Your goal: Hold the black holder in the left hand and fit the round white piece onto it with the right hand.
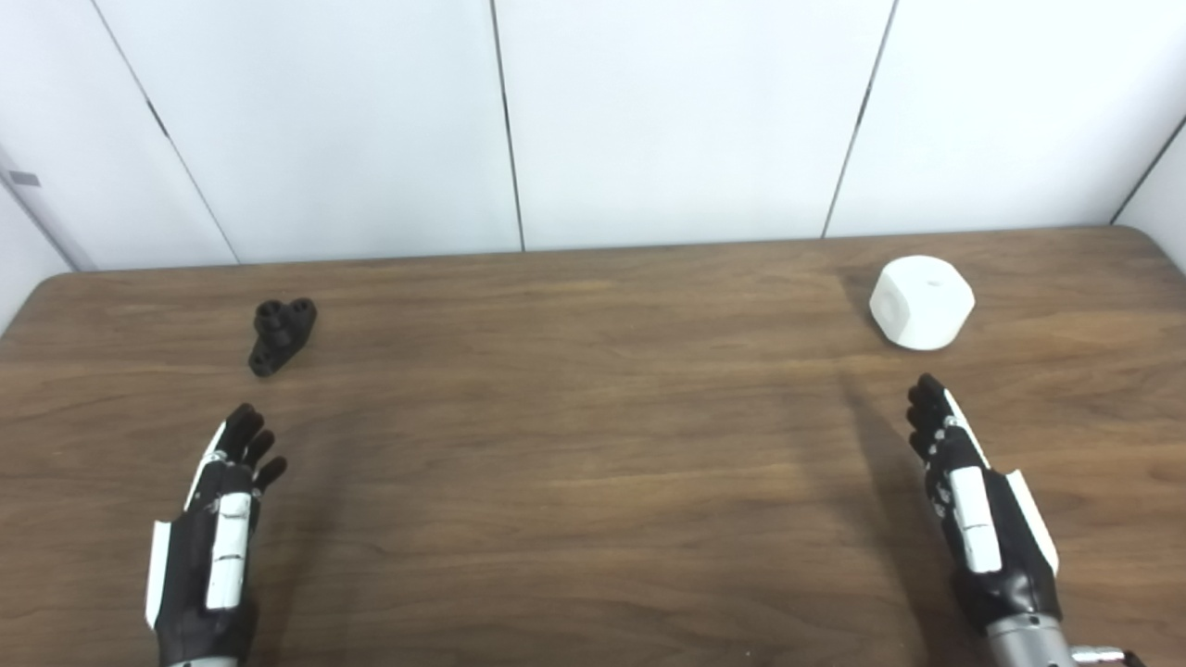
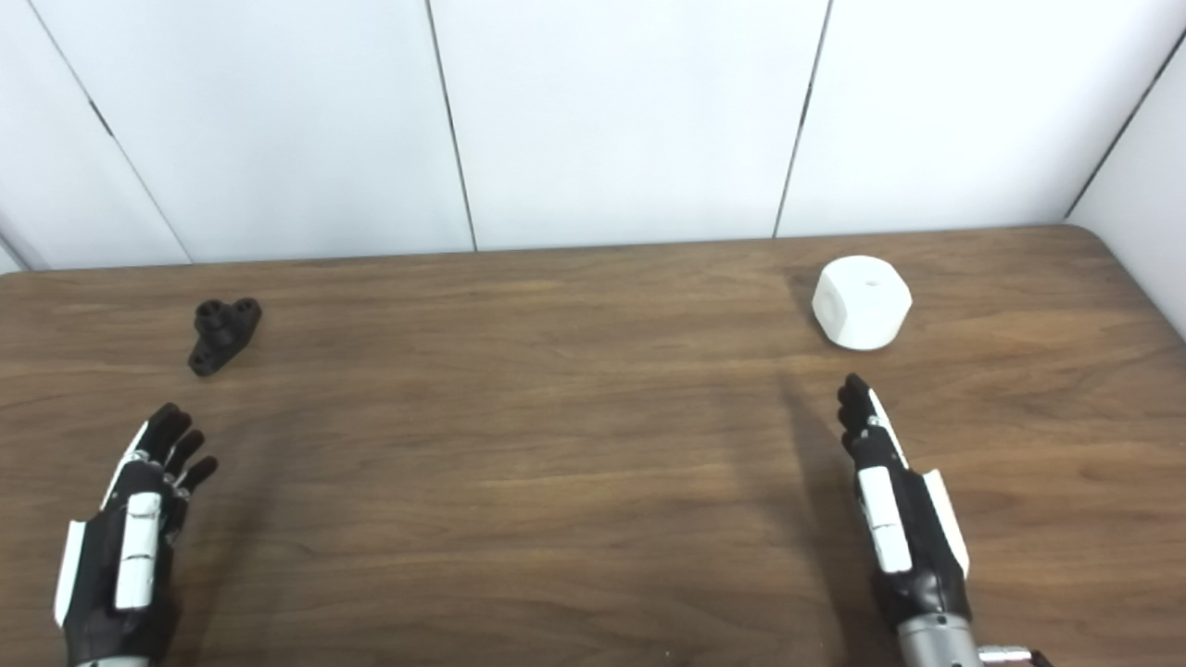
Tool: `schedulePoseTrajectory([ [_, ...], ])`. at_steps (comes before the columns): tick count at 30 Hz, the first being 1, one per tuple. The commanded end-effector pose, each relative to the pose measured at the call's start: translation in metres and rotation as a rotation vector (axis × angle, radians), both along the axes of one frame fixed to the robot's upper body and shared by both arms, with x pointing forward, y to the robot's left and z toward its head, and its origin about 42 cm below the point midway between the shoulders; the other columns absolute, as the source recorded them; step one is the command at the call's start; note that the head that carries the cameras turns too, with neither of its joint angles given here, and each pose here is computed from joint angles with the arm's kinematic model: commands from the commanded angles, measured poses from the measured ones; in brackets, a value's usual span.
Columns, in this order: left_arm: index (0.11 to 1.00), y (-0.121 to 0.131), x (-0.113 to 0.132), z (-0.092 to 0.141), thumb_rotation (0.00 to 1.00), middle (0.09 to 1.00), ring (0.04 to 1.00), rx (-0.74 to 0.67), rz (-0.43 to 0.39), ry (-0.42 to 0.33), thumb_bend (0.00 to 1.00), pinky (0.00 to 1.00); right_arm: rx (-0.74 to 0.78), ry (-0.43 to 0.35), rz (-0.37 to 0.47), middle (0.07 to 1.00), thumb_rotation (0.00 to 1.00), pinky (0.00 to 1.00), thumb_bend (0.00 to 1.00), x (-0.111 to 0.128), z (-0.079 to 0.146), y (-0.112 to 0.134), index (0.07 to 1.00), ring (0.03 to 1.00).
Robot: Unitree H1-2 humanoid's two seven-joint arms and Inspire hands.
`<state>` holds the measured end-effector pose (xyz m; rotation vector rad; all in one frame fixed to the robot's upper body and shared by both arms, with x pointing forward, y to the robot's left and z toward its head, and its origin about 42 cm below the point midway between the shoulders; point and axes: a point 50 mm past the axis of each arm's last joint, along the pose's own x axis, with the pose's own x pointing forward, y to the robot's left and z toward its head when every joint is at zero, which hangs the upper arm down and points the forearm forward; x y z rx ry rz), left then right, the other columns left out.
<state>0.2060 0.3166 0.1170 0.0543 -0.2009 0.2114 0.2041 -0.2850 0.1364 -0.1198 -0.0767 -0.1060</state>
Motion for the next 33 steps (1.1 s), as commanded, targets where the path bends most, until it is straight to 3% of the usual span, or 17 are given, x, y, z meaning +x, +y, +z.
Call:
schedulePoseTrajectory([
  [1, 0.926, -0.002, 0.002, -0.007, 0.79, 0.944, 0.933, -0.008, -0.003, -0.012, 0.53, 0.9, 0.002, -0.081, 0.004, 0.976, 1.0, 1.0, 0.62, 0.005, 0.015, 0.003, 0.98, 0.983],
  [11, 0.919, 0.0, -0.001, -0.007, 0.81, 0.937, 0.917, 0.007, 0.006, 0.008, 0.55, 0.87, 0.0, -0.078, 0.005, 0.971, 1.0, 0.99, 0.62, 0.004, 0.012, 0.006, 0.972, 0.977],
  [15, 0.93, -0.002, -0.006, -0.007, 0.77, 0.945, 0.931, -0.014, -0.03, 0.028, 0.53, 0.91, 0.002, -0.075, 0.01, 0.975, 1.0, 1.0, 0.62, 0.0, 0.01, 0.002, 0.976, 0.982],
  [19, 0.981, -0.009, -0.014, -0.003, 0.88, 0.984, 0.987, 0.009, -0.079, 0.061, 0.46, 1.0, 0.001, -0.081, 0.018, 0.982, 1.0, 1.0, 0.61, -0.004, 0.006, -0.003, 0.984, 0.99],
  [24, 0.996, -0.016, -0.017, -0.004, 0.91, 0.995, 1.0, 0.036, -0.085, 0.067, 0.46, 1.0, 0.007, -0.081, 0.021, 0.985, 1.0, 1.0, 0.6, -0.006, -0.003, -0.009, 0.987, 0.992],
  [33, 0.986, -0.026, -0.022, -0.007, 0.88, 0.989, 1.0, 0.027, -0.072, 0.106, 0.48, 1.0, 0.018, -0.06, 0.025, 1.0, 1.0, 1.0, 0.59, -0.008, -0.005, -0.012, 1.0, 1.0],
])
